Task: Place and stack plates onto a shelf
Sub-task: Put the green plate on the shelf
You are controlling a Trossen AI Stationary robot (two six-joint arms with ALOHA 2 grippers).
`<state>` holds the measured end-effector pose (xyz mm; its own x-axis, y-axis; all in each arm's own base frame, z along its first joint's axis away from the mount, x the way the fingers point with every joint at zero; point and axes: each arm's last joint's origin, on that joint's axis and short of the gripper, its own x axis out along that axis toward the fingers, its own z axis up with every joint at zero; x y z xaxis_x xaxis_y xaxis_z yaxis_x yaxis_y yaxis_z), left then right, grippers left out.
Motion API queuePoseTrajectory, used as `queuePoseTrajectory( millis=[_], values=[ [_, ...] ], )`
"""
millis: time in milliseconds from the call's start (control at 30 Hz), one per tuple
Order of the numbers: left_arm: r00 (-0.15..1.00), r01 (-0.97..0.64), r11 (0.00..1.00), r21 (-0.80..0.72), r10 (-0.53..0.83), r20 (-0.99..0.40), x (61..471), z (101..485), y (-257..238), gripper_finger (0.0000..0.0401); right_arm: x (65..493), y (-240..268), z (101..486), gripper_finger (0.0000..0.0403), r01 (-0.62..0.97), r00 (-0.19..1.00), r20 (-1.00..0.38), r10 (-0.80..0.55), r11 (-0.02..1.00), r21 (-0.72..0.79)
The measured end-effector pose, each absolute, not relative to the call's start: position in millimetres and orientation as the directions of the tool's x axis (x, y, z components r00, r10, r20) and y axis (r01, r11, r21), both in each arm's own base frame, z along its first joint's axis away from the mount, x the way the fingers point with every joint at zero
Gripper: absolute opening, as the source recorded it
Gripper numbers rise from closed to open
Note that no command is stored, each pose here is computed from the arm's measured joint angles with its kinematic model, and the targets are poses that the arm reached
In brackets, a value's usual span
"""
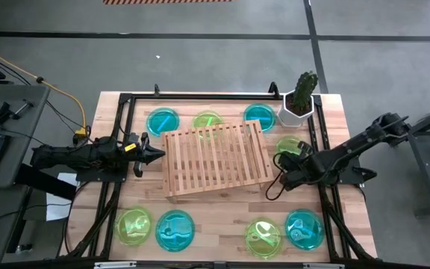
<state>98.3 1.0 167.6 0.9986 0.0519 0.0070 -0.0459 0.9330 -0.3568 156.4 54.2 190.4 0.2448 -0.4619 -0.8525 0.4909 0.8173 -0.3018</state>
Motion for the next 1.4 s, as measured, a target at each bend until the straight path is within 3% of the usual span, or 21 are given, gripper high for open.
queuePoseTrajectory(
  millis=[267, 500, 633, 800, 1100, 1400],
  values=[
    [0.999, -0.046, 0.933, -0.357, 0.052, 0.007, 98.2, 167.7, 1.0, 0.0000, 161.3, 55.0, 222.7, 0.0000, 0.497, 0.255, -0.826, -0.503, 0.801, -0.334],
    [0.999, -0.046, 0.933, -0.357, 0.052, 0.007, 98.2, 167.6, 1.0, 0.0000, 160.8, 58.2, 223.4, 0.0000, 0.526, 0.271, -0.825, -0.496, 0.794, -0.304],
    [0.999, -0.046, 0.933, -0.357, 0.052, 0.007, 98.2, 167.6, 1.0, 0.0000, 155.4, 57.4, 203.7, 0.0007, 0.552, 0.278, -0.851, -0.445, 0.799, -0.238],
    [0.999, -0.046, 0.933, -0.357, 0.052, 0.007, 98.2, 167.7, 1.0, 0.0000, 150.5, 58.1, 177.1, 0.0050, 0.569, 0.359, -0.880, -0.312, 0.820, -0.059],
    [0.999, -0.046, 0.933, -0.357, 0.052, 0.007, 98.2, 167.6, 1.0, 0.0000, 144.7, 41.3, 154.4, 0.0163, 0.538, 0.305, -0.902, -0.304, 0.837, -0.100],
    [0.999, -0.046, 0.933, -0.357, 0.052, 0.007, 98.3, 167.6, 1.0, 0.0000, 147.7, 30.5, 145.0, 0.0181, 0.456, 0.313, -0.896, -0.316, 0.877, -0.150]
  ],
)
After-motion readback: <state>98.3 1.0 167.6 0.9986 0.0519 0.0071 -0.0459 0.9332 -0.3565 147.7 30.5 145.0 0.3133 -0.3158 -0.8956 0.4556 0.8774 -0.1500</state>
